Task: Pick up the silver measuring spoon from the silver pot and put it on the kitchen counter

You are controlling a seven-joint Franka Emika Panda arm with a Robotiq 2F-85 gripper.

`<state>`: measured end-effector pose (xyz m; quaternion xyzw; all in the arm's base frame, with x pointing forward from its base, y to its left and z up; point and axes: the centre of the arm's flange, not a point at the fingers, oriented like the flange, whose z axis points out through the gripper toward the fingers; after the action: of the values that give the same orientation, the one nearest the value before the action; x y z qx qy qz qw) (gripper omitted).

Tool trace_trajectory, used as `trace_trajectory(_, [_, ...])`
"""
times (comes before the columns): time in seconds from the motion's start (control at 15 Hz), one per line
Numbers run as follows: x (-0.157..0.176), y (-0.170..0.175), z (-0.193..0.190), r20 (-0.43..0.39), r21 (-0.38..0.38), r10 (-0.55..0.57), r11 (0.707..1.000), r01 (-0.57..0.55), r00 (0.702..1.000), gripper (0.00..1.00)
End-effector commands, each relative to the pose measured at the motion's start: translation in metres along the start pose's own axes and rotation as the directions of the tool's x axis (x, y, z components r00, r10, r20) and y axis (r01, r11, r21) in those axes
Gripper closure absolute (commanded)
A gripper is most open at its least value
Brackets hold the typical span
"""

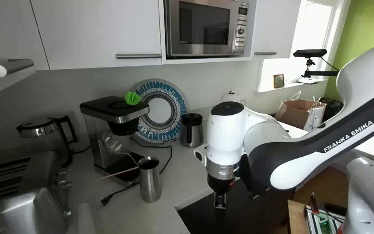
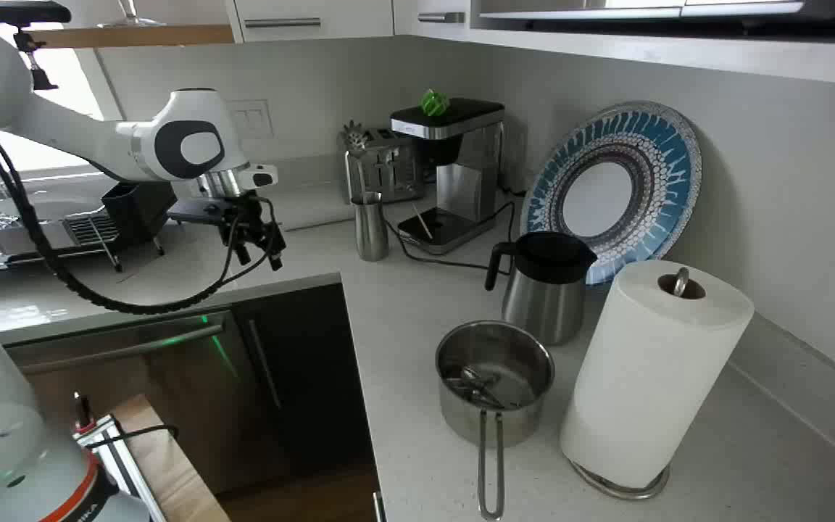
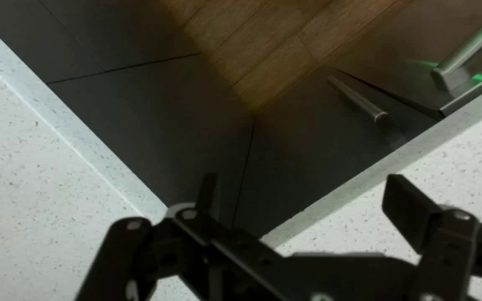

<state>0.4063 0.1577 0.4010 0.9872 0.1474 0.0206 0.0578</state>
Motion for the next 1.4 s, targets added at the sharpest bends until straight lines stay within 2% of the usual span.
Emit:
trace_trajectory(0.0, [0.000, 0.000, 0.000, 0.000, 0.000, 0.000, 1.000, 0.000, 1.000, 0.00])
trace_trajectory(0.67, [-0.004, 0.003, -0.001, -0.006, -0.002, 0.007, 1.000, -0.007, 1.000, 0.00])
trace_trajectory(0.87, [-0.036, 0.023, -0.003, -0.011, -0.046, 0.005, 0.999, -0.006, 1.000, 0.00])
trace_trajectory(1.0, [-0.066, 0.042, -0.005, -0.019, -0.096, -0.052, 0.994, 0.050, 0.998, 0.00])
trace_trajectory(1.2, [-0.112, 0.079, -0.015, -0.074, -0.133, -0.092, 0.988, 0.082, 0.993, 0.00])
trace_trajectory(1.27, [-0.123, 0.088, -0.018, -0.086, -0.139, -0.099, 0.986, 0.086, 0.991, 0.00])
trace_trajectory(1.33, [-0.120, 0.092, -0.017, -0.088, -0.129, -0.110, 0.987, 0.098, 0.990, 0.00])
